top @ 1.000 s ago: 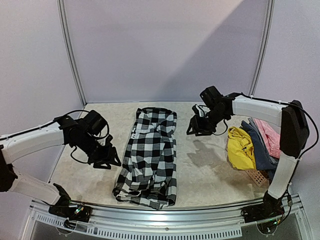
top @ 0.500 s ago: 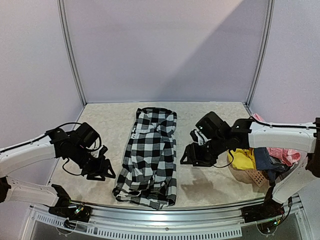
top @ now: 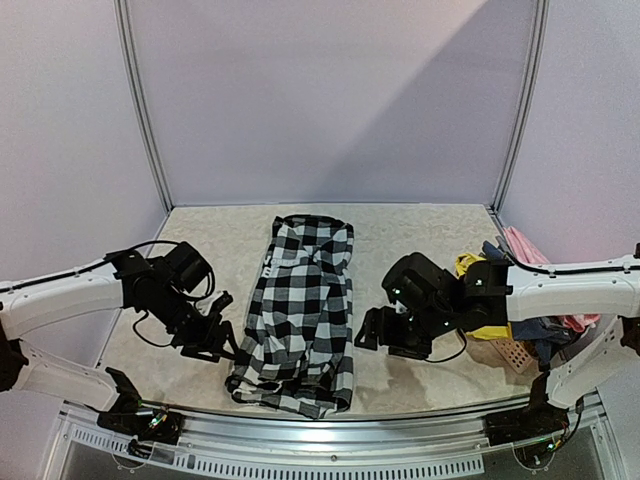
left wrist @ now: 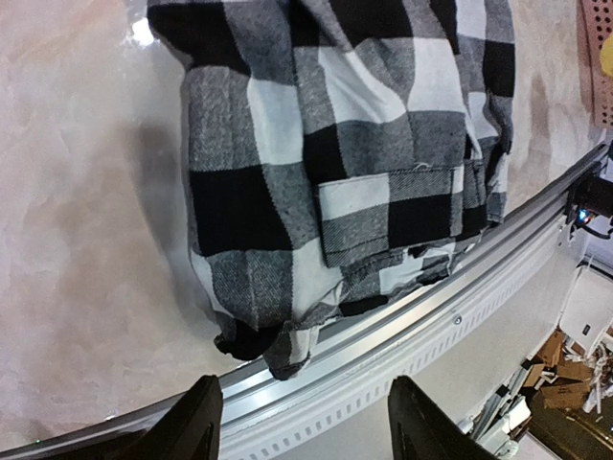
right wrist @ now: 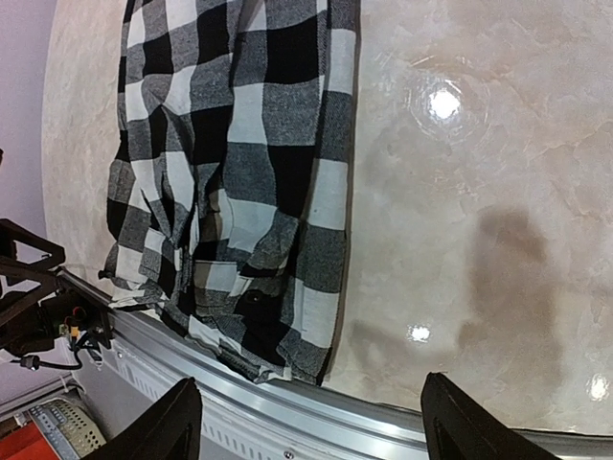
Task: Fold and stack the mixed laundry pile
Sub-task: Pick up the rectangle-folded shirt from the center of the board.
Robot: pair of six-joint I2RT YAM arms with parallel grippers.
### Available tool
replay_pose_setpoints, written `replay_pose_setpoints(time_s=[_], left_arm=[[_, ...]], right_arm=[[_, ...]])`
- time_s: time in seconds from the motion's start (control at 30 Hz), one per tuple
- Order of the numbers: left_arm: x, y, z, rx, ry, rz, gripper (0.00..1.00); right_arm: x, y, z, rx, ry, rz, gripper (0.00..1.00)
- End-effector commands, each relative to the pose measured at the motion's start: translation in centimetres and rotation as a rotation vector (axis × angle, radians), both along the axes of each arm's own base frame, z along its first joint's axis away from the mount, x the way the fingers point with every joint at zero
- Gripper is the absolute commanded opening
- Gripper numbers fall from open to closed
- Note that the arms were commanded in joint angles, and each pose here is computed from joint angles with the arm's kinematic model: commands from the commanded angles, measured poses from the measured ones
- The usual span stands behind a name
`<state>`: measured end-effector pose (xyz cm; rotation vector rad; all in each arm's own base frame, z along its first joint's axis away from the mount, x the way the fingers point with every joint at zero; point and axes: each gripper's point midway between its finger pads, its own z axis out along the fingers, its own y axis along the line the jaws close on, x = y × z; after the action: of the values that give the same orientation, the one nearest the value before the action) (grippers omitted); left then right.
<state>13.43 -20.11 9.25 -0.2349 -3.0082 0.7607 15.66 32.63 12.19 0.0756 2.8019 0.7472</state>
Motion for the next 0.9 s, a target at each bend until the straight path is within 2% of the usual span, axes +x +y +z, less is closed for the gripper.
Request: replay_pose_setpoints(time_s=[0.0, 0.27, 0.43, 0.6, 0.67, 0.77, 0.87], left_arm=[[0.4, -1.0, -0.4, 0.036, -0.035, -0.054, 0.60], [-0.7, -0.9, -2.0, 0.185, -0.048, -0.106, 0.59], [-1.0, -1.6, -3.4, 0.189, -0.035, -0.115, 0.59], [-1.4, -2.3, -6.0, 0.206, -0.018, -0.144, 0.57], [-1.6, -2.6, -6.9, 0.205, -0.015, -0.147, 0.50], [-1.7, -3.1, -7.8, 0.184, -0.015, -0.128, 0.30], [-1.7, -3.7, -7.7, 0.153, -0.035, -0.115, 0.15]], right_arm=[[0.3, -0.8, -0.5, -0.016, -0.047, -0.004, 0.80], [-1.8, -0.8, -2.5, 0.002, 0.008, 0.101, 0.81], [-2.3, 0.0, -3.1, 0.066, 0.014, 0.125, 0.81], [-2.9, 0.3, -4.4, 0.064, 0.038, 0.143, 0.81], [-3.0, 0.5, -4.8, 0.067, 0.044, 0.149, 0.80], [-3.4, 0.5, -5.3, 0.059, 0.058, 0.162, 0.80], [-3.8, 0.5, -5.8, 0.049, 0.063, 0.171, 0.79]])
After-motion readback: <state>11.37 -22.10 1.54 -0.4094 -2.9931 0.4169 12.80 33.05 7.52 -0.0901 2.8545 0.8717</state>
